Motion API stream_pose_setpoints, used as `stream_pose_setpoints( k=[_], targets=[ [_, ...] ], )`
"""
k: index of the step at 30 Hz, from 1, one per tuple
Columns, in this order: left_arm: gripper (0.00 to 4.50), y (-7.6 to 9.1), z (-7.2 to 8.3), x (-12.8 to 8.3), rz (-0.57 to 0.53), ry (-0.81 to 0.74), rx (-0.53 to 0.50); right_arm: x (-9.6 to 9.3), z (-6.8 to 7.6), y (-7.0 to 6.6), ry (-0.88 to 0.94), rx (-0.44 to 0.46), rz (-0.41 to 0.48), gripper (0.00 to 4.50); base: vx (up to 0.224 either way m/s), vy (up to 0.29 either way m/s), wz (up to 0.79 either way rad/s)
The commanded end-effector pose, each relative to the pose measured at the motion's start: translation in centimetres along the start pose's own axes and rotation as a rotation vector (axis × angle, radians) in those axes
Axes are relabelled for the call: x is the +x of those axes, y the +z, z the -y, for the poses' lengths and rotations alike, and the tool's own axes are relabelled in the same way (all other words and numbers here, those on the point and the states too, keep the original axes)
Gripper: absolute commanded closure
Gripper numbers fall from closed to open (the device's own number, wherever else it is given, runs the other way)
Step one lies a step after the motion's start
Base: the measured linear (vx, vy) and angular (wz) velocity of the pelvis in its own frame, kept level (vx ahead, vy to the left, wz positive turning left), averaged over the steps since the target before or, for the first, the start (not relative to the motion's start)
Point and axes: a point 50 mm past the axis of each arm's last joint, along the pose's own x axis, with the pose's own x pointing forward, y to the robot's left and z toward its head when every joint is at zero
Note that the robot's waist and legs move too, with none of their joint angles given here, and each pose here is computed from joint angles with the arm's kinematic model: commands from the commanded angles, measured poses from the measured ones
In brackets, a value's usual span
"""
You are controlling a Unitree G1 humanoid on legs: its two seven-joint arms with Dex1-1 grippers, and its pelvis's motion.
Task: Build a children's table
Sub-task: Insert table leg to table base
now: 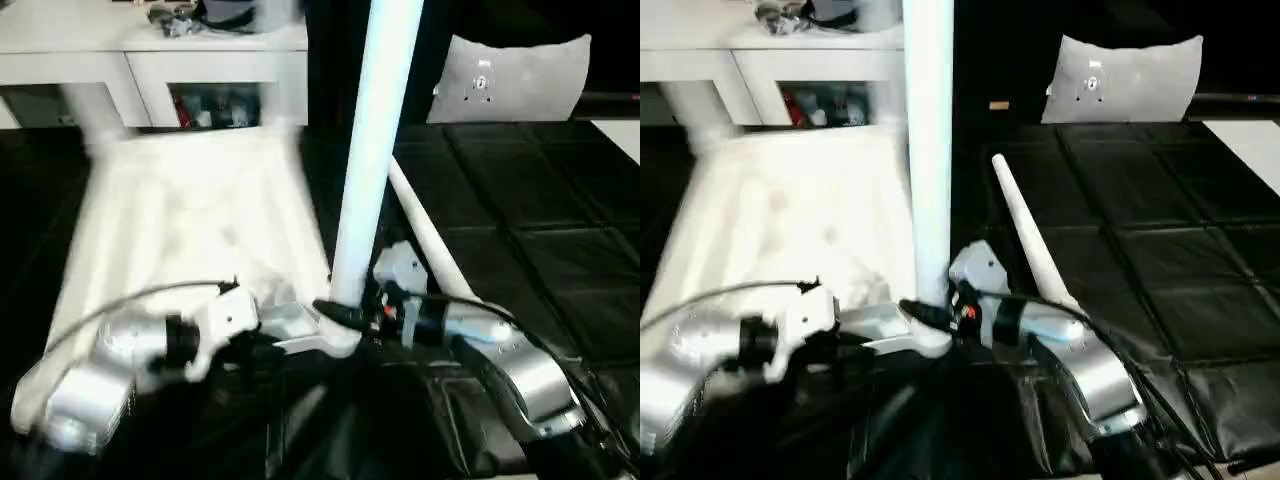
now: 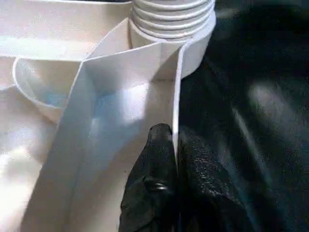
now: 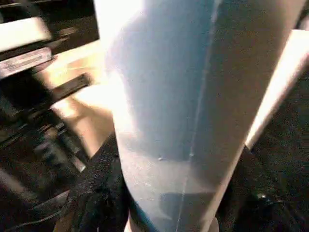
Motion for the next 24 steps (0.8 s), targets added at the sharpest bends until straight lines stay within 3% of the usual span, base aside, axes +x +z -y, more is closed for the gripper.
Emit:
stream_pose_setpoints(
  k=[1,5,17,19,24],
  targets=[
    [4.5,1.5,1.1,0.6,0.053,0.009,-0.006,-0.4,0.4,-4.1,-0.077,0.101,-0.178,2.61,0.0,0.0,0.0],
    [4.5,3.6,1.3,3.2,0.111,0.06,-0.011,0.0,0.9,-4.7,-0.131,0.141,-0.203,2.61,0.0,0.0,0.0],
    [4.5,3.4,-0.8,3.1,0.02,0.224,0.035,0.5,1.3,-4.7,-0.165,0.194,-0.179,2.61,0.0,0.0,0.0],
    [4.5,3.3,-1.2,2.9,0.008,0.225,0.033,0.6,1.4,-4.6,-0.175,0.2,-0.168,2.05,0.0,0.0,0.0],
    [4.5,3.1,-1.8,2.6,-0.029,0.171,0.037,0.7,1.9,-4.5,-0.202,0.187,-0.148,1.49,0.0,0.0,0.0]
  ],
)
